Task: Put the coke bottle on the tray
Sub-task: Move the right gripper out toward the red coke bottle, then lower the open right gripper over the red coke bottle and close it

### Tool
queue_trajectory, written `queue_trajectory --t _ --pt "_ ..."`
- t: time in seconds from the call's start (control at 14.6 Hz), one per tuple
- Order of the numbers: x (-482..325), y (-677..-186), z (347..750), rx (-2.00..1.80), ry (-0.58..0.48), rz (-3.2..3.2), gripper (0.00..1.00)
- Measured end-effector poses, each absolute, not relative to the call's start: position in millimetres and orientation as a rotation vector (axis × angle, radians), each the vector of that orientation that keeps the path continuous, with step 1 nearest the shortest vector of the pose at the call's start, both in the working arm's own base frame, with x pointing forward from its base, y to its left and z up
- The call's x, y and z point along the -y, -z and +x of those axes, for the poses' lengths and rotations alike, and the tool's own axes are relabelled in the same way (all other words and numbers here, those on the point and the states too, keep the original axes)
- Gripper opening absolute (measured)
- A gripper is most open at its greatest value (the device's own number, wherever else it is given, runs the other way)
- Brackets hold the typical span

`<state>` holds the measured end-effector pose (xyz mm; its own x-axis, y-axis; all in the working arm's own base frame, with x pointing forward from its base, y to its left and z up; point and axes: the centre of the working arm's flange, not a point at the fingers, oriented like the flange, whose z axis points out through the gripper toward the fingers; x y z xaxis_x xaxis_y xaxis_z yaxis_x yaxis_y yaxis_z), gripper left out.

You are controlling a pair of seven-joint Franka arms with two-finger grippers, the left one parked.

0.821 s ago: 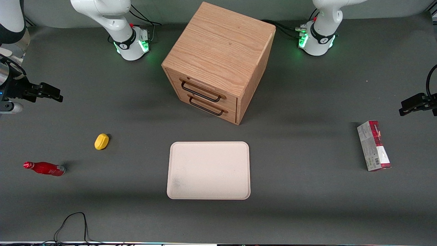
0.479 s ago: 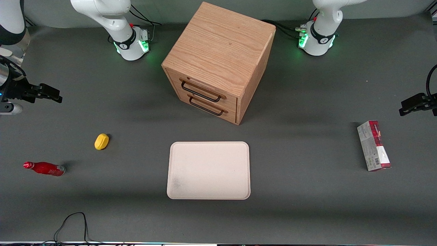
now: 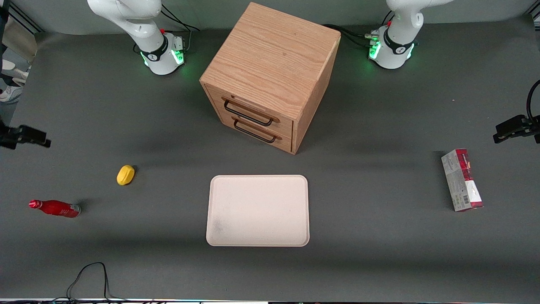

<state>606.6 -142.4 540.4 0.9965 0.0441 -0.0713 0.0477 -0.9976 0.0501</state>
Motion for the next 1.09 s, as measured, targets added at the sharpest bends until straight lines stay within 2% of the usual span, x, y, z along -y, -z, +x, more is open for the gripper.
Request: queue_trajectory --t 0.21,0.48,0.68,0.82,1.09 --pt "175 -500 647 -0.143 0.149 3.062 1.0" --pt "217 -458 681 -0.193 0.14 3.087 1.0" --pt "240 -426 694 -0.213 0.119 3.082 1.0" --pt "252 -404 696 -0.206 0.133 3.083 1.0" --pt "280 -374 696 -0.216 0.097 3.089 1.0"
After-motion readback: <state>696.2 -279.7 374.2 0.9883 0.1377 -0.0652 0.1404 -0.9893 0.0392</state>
